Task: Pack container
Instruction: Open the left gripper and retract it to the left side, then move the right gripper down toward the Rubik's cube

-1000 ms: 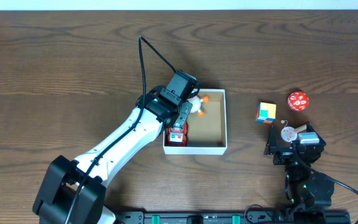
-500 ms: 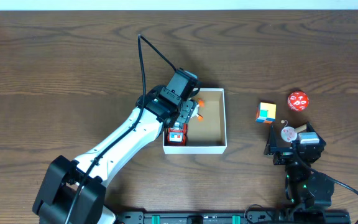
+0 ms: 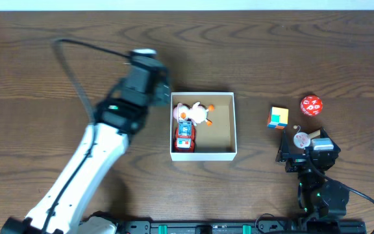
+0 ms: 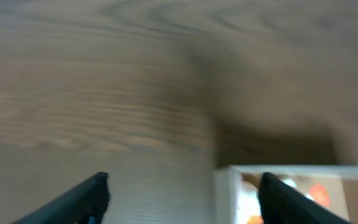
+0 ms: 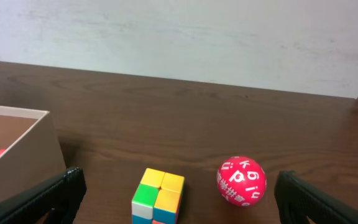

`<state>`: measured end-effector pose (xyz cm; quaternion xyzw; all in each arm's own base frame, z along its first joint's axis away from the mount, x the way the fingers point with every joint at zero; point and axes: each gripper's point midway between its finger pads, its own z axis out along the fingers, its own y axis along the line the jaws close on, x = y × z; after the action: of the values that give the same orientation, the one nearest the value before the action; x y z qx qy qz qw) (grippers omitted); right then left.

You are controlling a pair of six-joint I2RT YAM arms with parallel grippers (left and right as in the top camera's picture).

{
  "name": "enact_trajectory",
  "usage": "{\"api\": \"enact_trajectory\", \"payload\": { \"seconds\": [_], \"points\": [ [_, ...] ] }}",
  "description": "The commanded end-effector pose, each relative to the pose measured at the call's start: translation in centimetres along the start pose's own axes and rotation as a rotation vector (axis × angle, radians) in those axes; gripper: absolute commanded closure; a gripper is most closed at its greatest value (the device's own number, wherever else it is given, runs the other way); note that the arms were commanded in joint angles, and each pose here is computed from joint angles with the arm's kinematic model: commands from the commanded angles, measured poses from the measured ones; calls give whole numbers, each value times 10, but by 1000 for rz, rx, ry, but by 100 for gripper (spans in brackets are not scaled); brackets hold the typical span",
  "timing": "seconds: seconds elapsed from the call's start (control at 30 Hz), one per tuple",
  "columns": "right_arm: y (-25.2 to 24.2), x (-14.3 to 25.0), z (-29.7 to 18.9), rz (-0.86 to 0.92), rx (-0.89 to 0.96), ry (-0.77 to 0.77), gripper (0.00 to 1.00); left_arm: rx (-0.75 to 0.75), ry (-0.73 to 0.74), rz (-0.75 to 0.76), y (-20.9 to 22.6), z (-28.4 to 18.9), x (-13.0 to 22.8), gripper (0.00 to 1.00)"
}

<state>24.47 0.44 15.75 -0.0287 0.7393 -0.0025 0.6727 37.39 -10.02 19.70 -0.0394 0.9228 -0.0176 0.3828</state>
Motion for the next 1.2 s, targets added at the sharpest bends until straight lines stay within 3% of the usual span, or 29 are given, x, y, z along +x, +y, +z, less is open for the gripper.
{"api": "enact_trajectory", "payload": {
  "seconds": [0.0, 0.1, 0.27, 0.87, 1.17],
  "points": [
    [3, 1, 0, -10, -10, 2, 1, -77, -61, -149, 41, -11, -26, 14],
    [3, 1, 0, -10, -10, 2, 1, -140, -54, -201, 73, -13, -27, 1],
    [3, 1, 0, -10, -10, 2, 1, -200, -15, -237, 99, -13, -18, 2],
    [2, 1, 0, 17, -10, 1, 1, -203, -10, -238, 100, -13, -17, 2],
    [-11, -38, -14, 107, 60, 42, 1, -203, -10, -238, 100, -13, -17, 2]
  ]
}}
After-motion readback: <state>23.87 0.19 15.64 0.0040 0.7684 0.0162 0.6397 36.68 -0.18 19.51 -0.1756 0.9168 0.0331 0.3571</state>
